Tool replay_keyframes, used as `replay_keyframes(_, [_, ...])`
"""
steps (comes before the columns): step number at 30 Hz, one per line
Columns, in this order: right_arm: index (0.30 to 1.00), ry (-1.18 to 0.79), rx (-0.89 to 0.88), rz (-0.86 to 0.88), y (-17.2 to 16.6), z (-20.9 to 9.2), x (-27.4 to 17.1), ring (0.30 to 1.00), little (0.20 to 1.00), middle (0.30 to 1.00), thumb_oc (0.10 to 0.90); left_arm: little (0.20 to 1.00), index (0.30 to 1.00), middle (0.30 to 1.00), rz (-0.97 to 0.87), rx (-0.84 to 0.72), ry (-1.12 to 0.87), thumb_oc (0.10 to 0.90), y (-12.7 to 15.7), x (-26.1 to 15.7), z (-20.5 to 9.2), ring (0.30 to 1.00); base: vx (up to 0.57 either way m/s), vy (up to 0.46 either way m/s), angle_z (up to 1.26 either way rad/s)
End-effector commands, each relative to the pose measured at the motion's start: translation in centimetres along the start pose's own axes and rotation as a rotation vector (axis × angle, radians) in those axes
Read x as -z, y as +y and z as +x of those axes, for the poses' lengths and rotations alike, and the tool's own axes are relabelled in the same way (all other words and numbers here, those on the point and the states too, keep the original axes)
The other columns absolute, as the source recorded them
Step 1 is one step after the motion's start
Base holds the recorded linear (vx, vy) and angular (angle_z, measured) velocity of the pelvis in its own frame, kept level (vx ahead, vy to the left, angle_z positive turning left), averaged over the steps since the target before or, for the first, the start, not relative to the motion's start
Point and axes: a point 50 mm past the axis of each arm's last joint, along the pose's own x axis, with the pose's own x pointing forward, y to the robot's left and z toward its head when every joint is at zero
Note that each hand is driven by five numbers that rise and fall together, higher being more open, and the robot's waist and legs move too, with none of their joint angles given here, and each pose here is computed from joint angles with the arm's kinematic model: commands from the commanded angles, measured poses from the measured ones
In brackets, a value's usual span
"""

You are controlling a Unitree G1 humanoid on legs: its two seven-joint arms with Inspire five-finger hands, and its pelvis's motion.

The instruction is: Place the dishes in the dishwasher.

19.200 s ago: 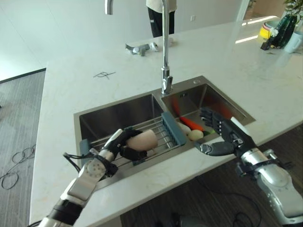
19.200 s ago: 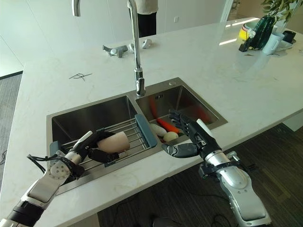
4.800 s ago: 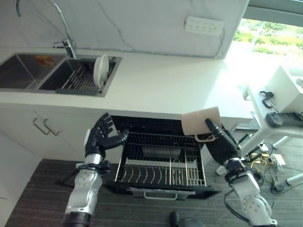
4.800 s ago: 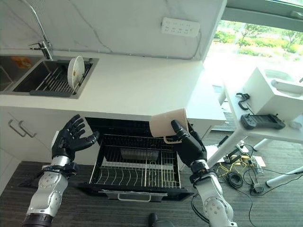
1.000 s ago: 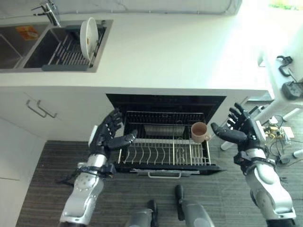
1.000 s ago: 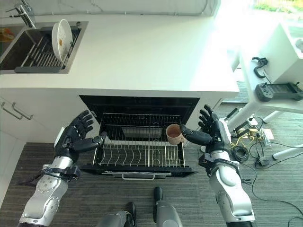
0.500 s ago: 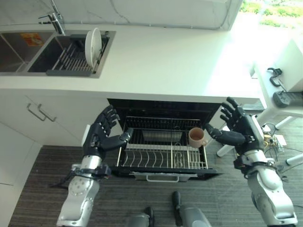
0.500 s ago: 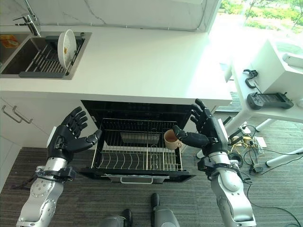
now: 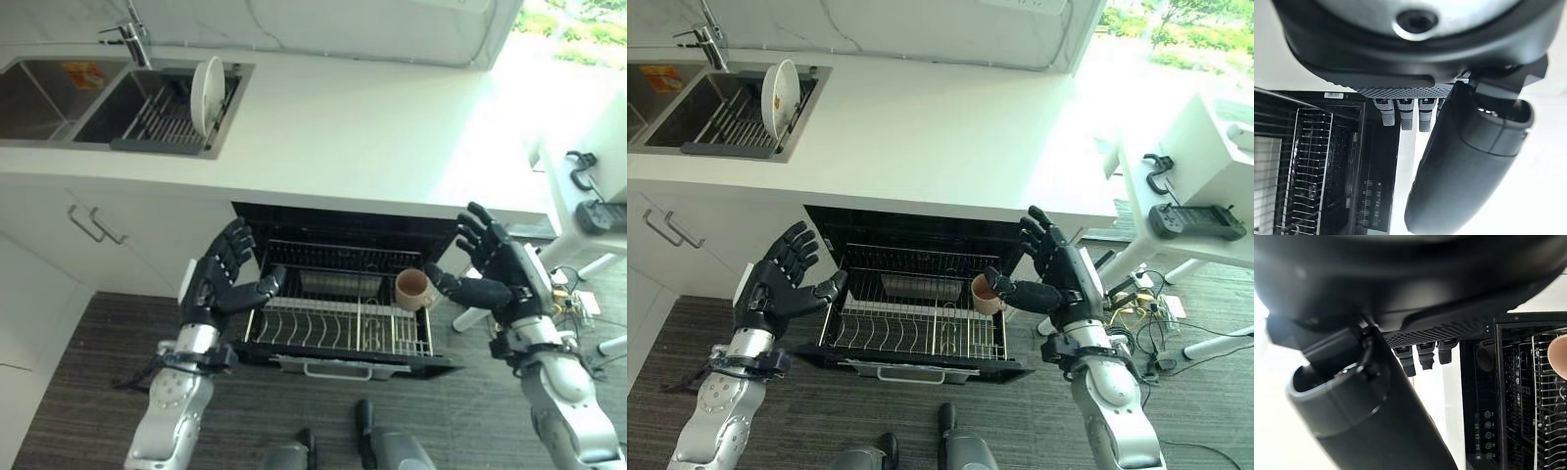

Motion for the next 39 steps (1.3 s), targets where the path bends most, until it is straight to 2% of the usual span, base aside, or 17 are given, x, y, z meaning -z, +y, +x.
replay_keyframes(1, [0.900, -0.305, 0.008, -0.079, -0.8, 1.4, -5.8, 0.900, 0.900, 0.900, 0.800, 0.900, 0.900, 0.900, -0.036, 0.107, -0.284, 0.800, -1.6, -4.9, 0.8, 0.900, 0.05, 0.297, 0.72])
replay_keyframes(7, [0.900, -0.322, -0.012, -0.112, -1.7, 1.8, -7.0, 0.900, 0.900, 0.900, 0.800, 0.900, 0.900, 0.900, -0.069, 0.076, -0.292, 0.800, -1.6, -4.6, 0.7, 0.900, 0.11, 0.583, 0.05])
replay_keyframes(10, [0.900, -0.340, -0.001, -0.116, -1.4, 2.0, -7.3, 0.900, 0.900, 0.900, 0.800, 0.900, 0.900, 0.900, -0.095, 0.090, -0.269, 0.800, -1.0, -4.5, 0.9, 0.900, 0.20, 0.961, -0.51])
replay_keyframes(13, [0.900, -0.318, -0.034, -0.091, 0.2, 1.3, -5.9, 0.900, 0.900, 0.900, 0.800, 0.900, 0.900, 0.900, -0.013, 0.137, -0.256, 0.800, -0.9, -4.8, 0.9, 0.900, 0.12, 0.787, -0.68])
replay_keyframes(16, [0.900, -0.297, -0.005, -0.062, 0.1, 1.0, -5.2, 0.900, 0.900, 0.900, 0.800, 0.900, 0.900, 0.900, 0.015, 0.177, -0.253, 0.800, -1.3, -5.0, 1.0, 0.900, 0.08, 0.331, -0.31])
replay_keyframes(20, [0.900, -0.300, -0.003, -0.084, -0.4, 0.4, -5.0, 0.900, 0.900, 0.900, 0.800, 0.900, 0.900, 0.900, 0.043, 0.209, -0.287, 0.800, -2.2, -5.3, 0.8, 0.900, 0.01, -0.009, 0.23])
replay_keyframes(26, [0.900, -0.326, -0.008, -0.077, 0.2, 1.7, -5.6, 0.900, 0.900, 0.900, 0.800, 0.900, 0.900, 0.900, 0.061, 0.195, -0.316, 0.800, -2.8, -5.5, 1.3, 0.900, 0.02, -0.132, 0.02])
replay_keyframes(34, [0.900, -0.319, -0.011, -0.055, 0.4, 1.6, -5.4, 0.900, 0.900, 0.900, 0.800, 0.900, 0.900, 0.900, 0.171, 0.211, -0.391, 0.800, -3.3, -6.5, 1.2, 0.900, 0.06, -0.083, -0.05])
replay_keyframes(39, [0.900, -0.341, -0.036, -0.047, 0.5, 1.9, -5.7, 0.900, 0.900, 0.900, 0.800, 0.900, 0.900, 0.900, 0.161, 0.218, -0.393, 0.800, -3.7, -6.3, 1.1, 0.900, 0.05, -0.114, -0.03])
